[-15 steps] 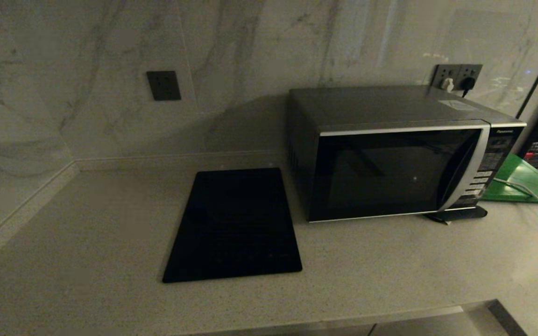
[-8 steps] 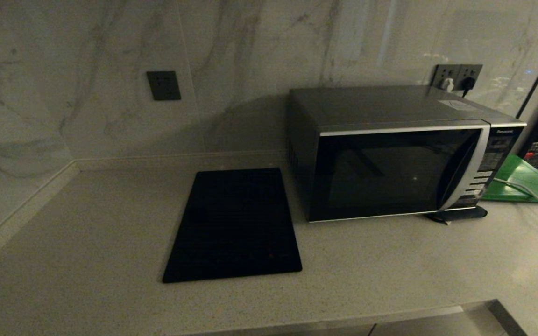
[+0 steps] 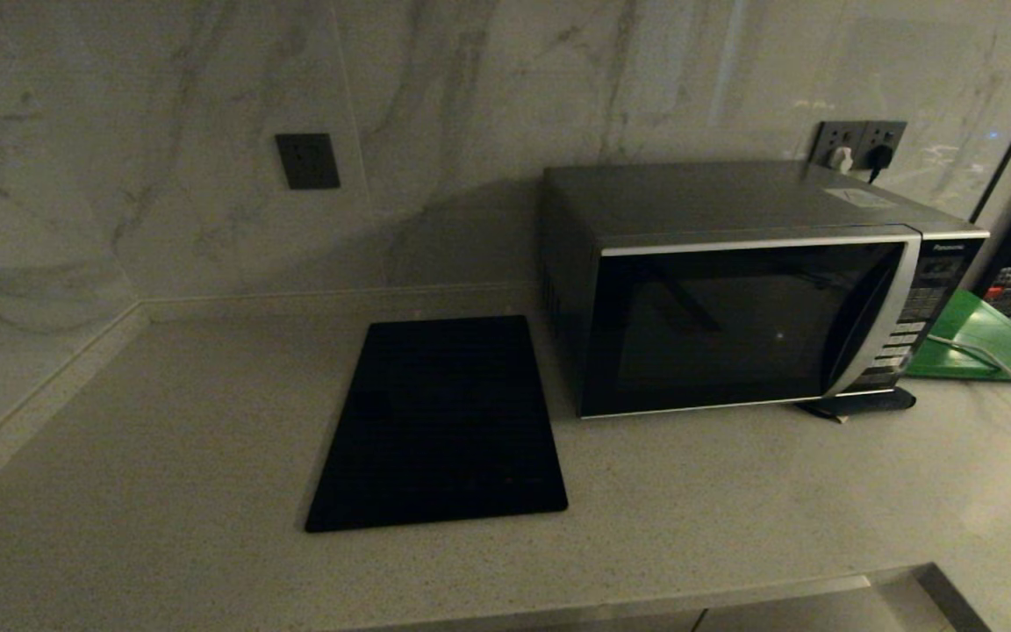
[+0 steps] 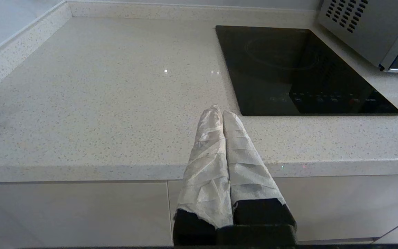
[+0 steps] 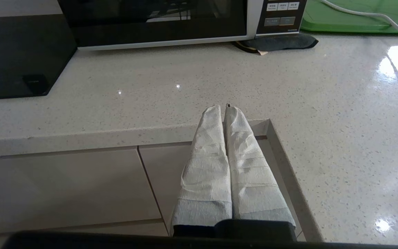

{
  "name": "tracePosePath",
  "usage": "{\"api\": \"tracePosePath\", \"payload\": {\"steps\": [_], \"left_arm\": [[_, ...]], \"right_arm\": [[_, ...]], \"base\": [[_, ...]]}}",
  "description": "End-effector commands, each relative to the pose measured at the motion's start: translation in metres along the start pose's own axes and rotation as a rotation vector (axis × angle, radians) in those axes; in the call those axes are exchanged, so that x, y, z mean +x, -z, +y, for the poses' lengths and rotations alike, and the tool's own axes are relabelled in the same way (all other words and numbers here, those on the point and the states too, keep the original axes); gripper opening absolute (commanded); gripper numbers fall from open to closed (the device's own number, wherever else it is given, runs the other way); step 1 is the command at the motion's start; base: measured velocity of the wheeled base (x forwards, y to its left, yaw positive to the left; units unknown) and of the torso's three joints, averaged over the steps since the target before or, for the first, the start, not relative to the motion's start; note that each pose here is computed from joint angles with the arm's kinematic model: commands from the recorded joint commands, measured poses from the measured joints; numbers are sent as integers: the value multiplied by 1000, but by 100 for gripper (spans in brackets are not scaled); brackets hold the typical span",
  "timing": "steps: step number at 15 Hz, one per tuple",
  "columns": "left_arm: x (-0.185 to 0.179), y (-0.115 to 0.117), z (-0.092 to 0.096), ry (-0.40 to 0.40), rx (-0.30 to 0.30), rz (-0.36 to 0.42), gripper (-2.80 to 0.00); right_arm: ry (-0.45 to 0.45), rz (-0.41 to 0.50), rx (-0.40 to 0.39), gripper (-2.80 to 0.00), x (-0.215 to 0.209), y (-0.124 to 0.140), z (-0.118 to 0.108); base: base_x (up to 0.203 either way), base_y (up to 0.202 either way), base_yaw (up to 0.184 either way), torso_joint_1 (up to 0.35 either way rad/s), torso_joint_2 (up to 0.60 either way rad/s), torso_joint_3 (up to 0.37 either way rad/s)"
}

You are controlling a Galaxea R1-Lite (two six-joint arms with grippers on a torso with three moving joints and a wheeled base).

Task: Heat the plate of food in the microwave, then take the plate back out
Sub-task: Open the microwave oven

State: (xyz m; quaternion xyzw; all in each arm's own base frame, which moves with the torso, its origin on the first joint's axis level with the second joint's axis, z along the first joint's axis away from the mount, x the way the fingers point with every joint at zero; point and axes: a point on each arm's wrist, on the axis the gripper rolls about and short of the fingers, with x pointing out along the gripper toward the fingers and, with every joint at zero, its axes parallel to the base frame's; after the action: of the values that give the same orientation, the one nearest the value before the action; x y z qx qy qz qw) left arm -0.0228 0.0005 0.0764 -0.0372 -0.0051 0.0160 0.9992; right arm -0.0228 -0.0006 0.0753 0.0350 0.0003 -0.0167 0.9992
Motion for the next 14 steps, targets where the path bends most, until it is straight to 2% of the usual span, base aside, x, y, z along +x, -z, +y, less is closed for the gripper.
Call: {"api": "tracePosePath", "payload": {"steps": [1, 14], "left_arm": [[0, 0, 0, -2, -1, 1, -280], [0, 0, 0, -2, -1, 1, -280]], "right_arm": [[1, 3, 0, -280, 0, 0, 0], [-4, 5, -6, -280, 0, 1, 0]], "base": [[0, 0, 0, 0, 0, 0], [0, 0, 0, 0, 0, 0]]}}
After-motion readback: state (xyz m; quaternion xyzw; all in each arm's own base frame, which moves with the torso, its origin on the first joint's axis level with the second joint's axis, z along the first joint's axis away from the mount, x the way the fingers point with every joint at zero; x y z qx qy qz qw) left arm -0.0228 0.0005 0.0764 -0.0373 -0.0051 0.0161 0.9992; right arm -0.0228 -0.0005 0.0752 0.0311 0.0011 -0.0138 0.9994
